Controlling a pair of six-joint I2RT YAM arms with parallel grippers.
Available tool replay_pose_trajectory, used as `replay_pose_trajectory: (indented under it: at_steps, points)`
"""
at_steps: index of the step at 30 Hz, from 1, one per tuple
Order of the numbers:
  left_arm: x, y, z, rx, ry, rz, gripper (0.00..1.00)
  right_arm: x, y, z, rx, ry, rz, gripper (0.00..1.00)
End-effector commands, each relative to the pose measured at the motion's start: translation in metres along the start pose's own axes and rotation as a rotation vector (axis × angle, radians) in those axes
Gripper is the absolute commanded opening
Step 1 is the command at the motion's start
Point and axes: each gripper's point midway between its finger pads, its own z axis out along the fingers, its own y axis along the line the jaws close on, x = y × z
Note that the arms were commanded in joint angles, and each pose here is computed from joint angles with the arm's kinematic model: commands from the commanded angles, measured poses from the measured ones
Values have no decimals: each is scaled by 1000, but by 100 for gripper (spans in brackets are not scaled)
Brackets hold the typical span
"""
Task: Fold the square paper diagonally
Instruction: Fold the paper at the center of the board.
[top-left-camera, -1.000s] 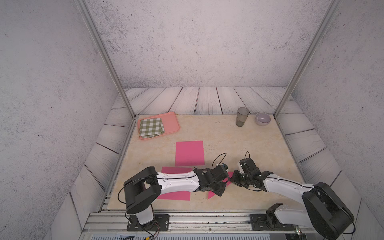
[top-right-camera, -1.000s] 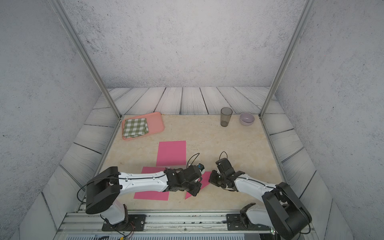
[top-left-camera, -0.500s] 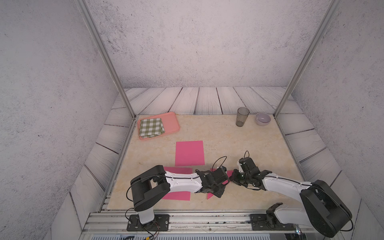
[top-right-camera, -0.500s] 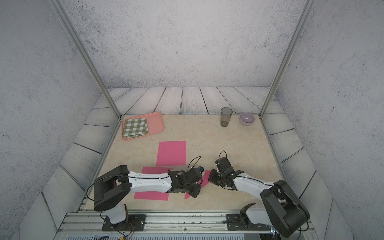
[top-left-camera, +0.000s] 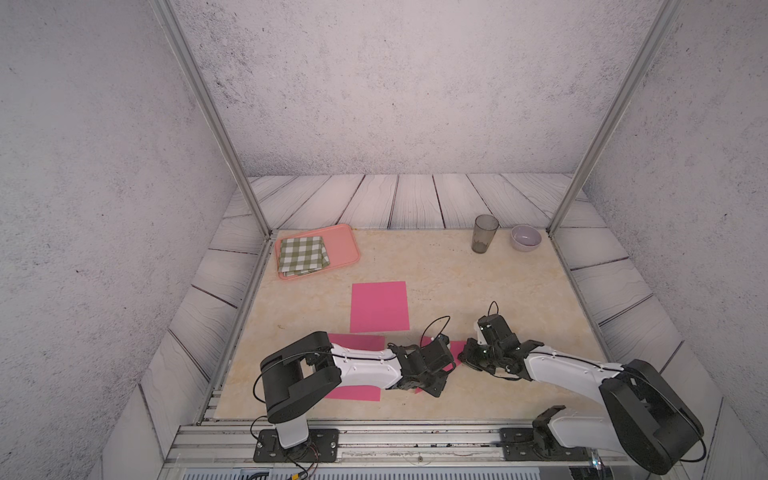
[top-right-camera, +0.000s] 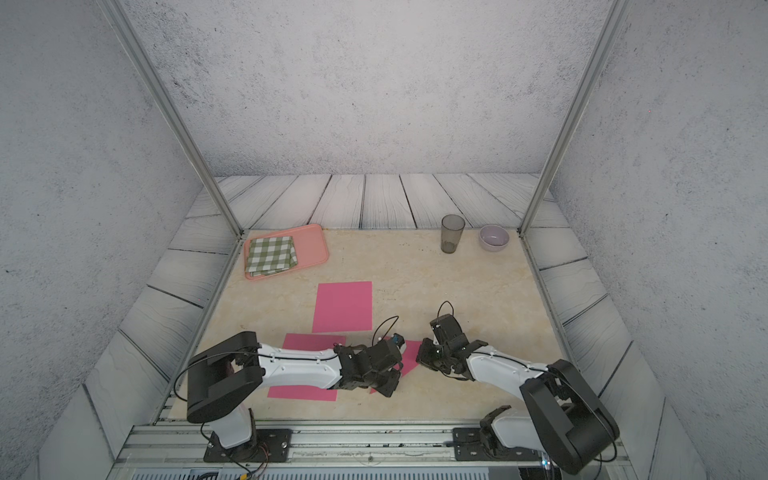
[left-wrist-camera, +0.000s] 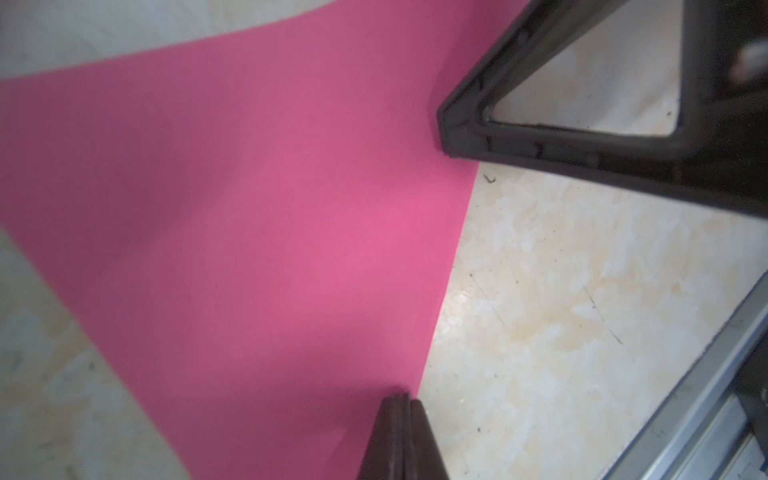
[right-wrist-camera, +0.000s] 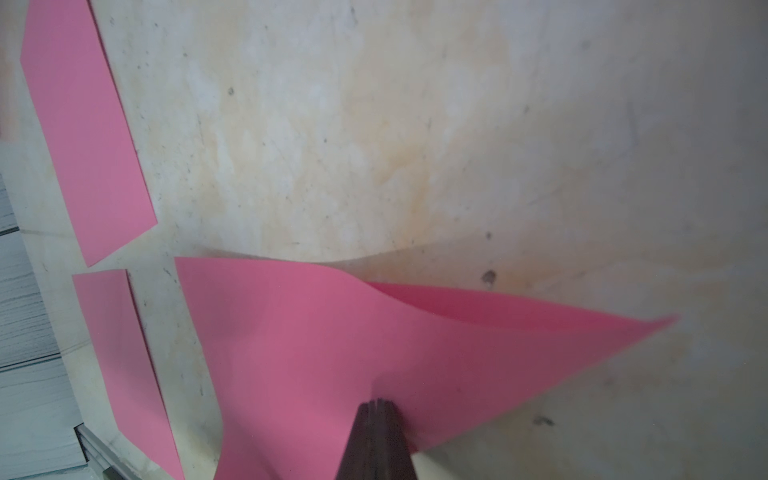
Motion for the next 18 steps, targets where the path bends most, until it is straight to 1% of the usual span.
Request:
replay_pose_trajectory:
  at_steps: [1, 5, 11, 18]
  points:
    - [31, 25, -2, -85, 81, -12, 0, 45, -91, 4, 345, 122, 51, 0]
    - [38, 34, -9, -120, 101, -8, 0, 46, -91, 4, 347, 124, 52, 0]
    - [48, 36, -14, -122, 114, -8, 0, 46, -91, 5, 349, 124, 54, 0]
    - [63, 18, -18, -101, 158, 50, 0, 46, -92, 5, 352, 124, 56, 0]
